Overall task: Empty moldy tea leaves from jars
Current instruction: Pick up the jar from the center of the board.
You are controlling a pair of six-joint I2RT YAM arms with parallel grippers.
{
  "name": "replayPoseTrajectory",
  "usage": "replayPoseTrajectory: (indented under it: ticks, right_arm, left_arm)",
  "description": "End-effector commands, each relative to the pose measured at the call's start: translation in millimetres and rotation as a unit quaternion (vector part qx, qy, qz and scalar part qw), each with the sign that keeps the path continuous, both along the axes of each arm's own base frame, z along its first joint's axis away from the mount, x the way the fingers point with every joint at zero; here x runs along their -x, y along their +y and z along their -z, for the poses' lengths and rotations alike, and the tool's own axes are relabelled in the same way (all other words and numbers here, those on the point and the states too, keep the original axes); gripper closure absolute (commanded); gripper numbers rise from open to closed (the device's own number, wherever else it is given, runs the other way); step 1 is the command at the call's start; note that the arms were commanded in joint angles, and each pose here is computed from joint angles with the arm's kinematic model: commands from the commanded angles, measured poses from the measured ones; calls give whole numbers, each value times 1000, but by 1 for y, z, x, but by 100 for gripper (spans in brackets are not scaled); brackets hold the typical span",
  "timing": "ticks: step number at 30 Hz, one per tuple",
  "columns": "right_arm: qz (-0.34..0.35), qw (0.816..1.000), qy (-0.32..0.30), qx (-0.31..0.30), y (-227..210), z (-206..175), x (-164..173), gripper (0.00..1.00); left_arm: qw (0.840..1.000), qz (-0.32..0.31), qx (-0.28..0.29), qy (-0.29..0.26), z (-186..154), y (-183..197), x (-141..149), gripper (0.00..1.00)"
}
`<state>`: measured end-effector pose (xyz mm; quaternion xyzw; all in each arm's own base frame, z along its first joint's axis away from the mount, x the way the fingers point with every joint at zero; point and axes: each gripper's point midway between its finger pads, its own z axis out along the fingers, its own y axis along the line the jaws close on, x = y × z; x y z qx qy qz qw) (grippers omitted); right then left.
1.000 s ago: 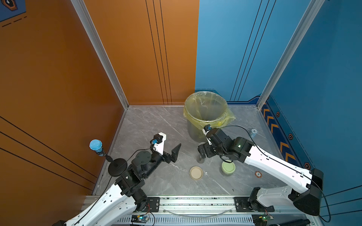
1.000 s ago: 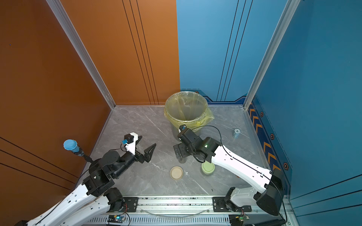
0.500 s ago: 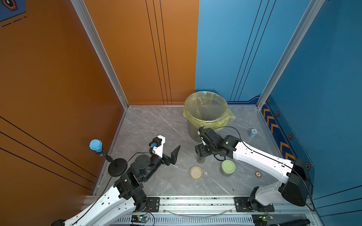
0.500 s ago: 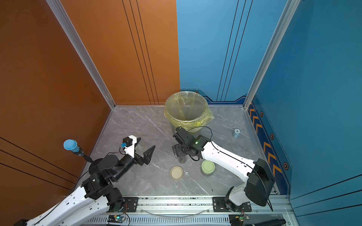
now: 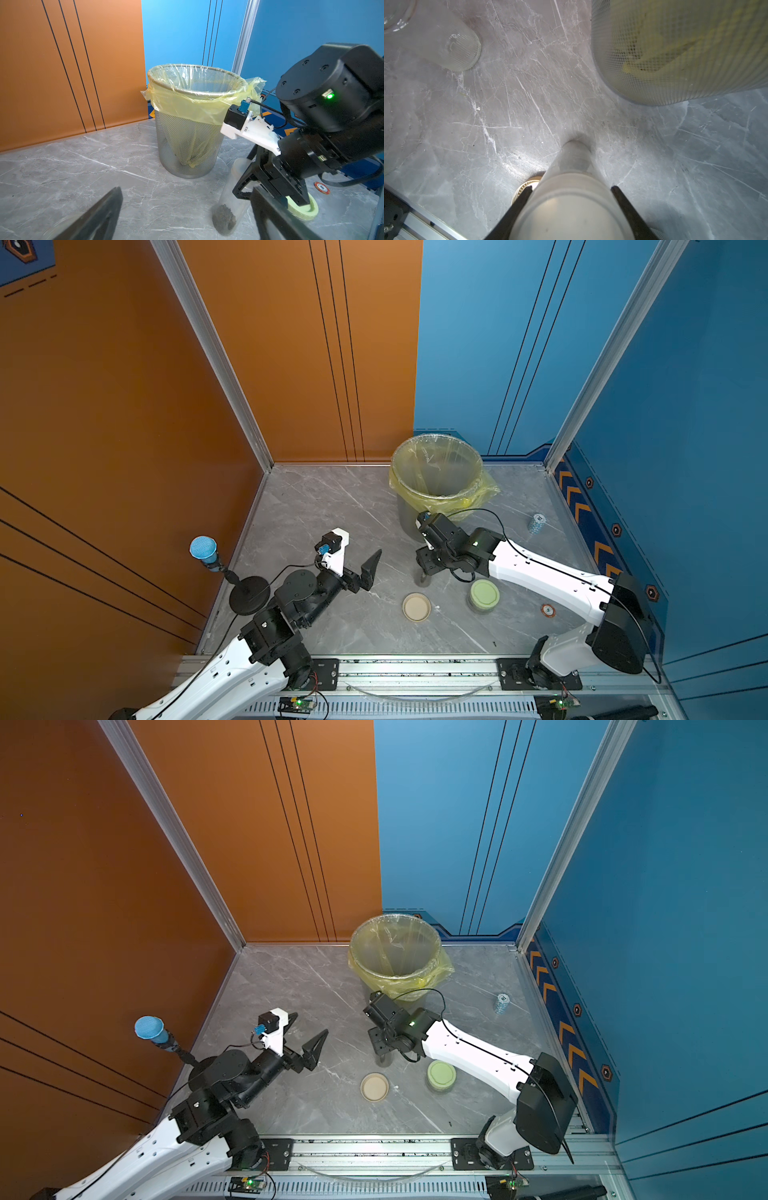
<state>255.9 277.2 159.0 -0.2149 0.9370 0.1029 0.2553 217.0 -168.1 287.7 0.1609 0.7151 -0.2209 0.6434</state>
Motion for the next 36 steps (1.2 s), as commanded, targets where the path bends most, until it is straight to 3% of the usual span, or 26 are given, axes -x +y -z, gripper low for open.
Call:
replayPoseTrajectory:
  ticks: [1,6,11,15,20,24,29,36]
  right_arm:
    - [-3,1000,-14,-2,2,-9,-1,62]
    - [-20,999,-27,-29,7,-39,6,68]
    - [-52,994,-34,-86,15,-88,15,68]
    - [-72,987,-30,-141,20,-129,21,69]
    - [-77,980,-26,-182,18,-164,18,69]
    - [-53,975,-25,-216,15,-184,7,68]
    - [-36,965,-29,-257,16,-206,-6,69]
    - [-34,956,-24,-289,17,-224,-13,72]
  left_arm:
    - [1000,15,-13,-6,-8,-2,6,3]
    - [996,76,-52,-15,-22,-16,19,2]
    - [970,223,-91,-22,-39,-52,50,2]
    - [957,264,-112,-34,-52,-65,51,2]
    - [955,222,-179,-79,-58,-69,23,2]
    - [944,171,-253,-126,-56,-76,-5,2]
    - [932,143,-269,-195,-60,-91,-22,2]
    - [940,114,-256,-194,-51,-97,-48,2]
